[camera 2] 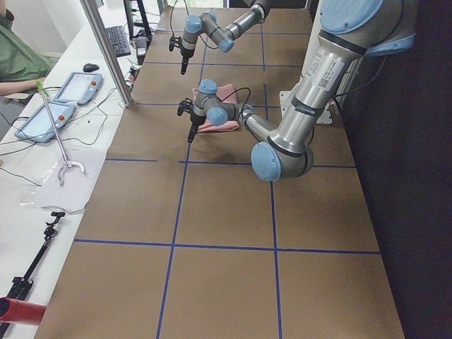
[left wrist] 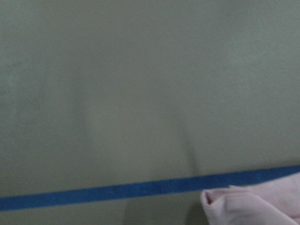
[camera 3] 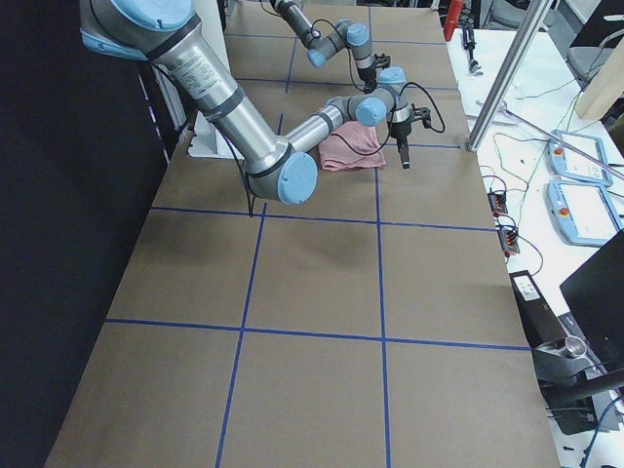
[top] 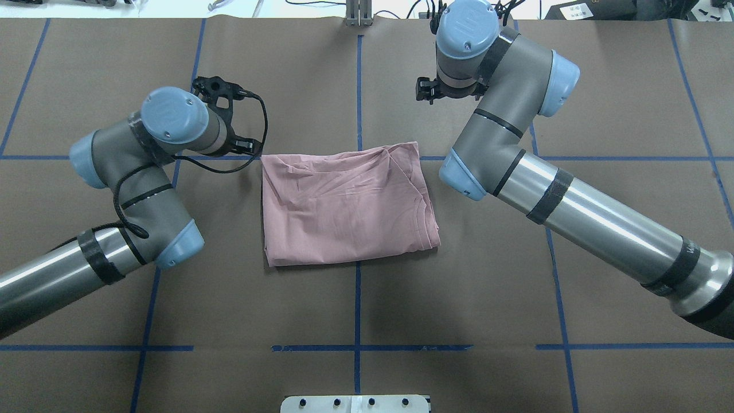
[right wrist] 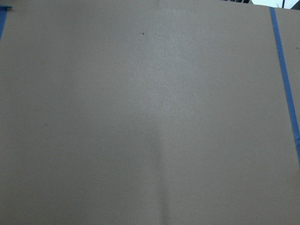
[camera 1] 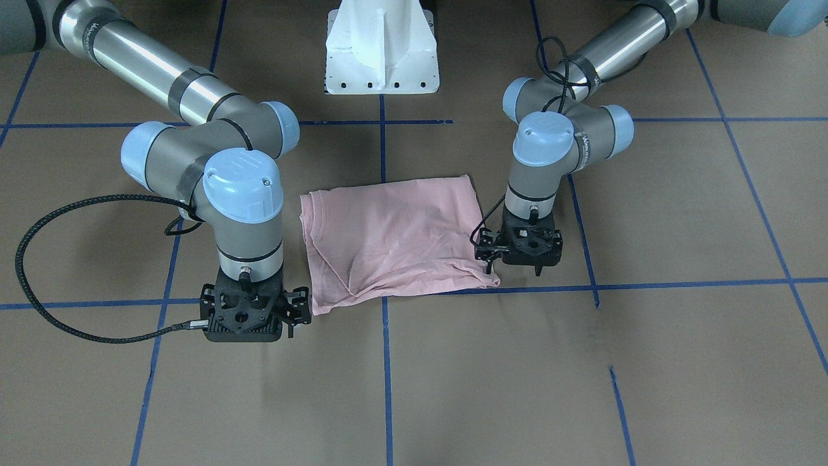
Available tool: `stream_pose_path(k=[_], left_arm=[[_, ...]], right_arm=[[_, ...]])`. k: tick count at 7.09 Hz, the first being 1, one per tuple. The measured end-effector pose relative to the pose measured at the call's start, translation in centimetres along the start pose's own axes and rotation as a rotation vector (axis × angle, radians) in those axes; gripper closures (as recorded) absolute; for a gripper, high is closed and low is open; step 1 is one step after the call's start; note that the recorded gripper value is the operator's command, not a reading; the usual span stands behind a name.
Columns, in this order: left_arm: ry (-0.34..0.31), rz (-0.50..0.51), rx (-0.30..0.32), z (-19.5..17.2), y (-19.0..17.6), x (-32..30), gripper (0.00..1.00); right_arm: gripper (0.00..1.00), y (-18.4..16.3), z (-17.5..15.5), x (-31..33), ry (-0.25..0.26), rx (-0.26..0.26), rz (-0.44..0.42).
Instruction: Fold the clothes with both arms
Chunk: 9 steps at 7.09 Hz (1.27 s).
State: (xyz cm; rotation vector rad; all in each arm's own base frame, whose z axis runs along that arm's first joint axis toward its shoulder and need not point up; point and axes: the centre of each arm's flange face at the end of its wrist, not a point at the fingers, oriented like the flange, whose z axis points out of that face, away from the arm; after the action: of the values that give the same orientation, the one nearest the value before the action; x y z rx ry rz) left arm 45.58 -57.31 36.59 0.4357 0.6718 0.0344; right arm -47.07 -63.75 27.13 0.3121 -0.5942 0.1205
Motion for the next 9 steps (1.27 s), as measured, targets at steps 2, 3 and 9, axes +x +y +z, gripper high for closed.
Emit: stream_pose_path(k=[2, 3, 9], left_arm=[[-0.040, 0.077, 0.034, -1.2, -2.5, -6.1, 0.00], [-0.017, 0.090, 0.043, -3.0, -3.4, -6.9, 0.00], [-0.090, 0.392, -0.025, -19.4, -0.9, -38.7, 0.00]], right_arm=[[0.00, 0.6, 0.7, 1.1, -0.026, 0.006, -0.004], [0.00, 0.8, 1.0, 2.5, -0.060, 0.003, -0.005], [0.00, -1.5, -2.1, 40.9, -0.109, -0.110, -0.264]])
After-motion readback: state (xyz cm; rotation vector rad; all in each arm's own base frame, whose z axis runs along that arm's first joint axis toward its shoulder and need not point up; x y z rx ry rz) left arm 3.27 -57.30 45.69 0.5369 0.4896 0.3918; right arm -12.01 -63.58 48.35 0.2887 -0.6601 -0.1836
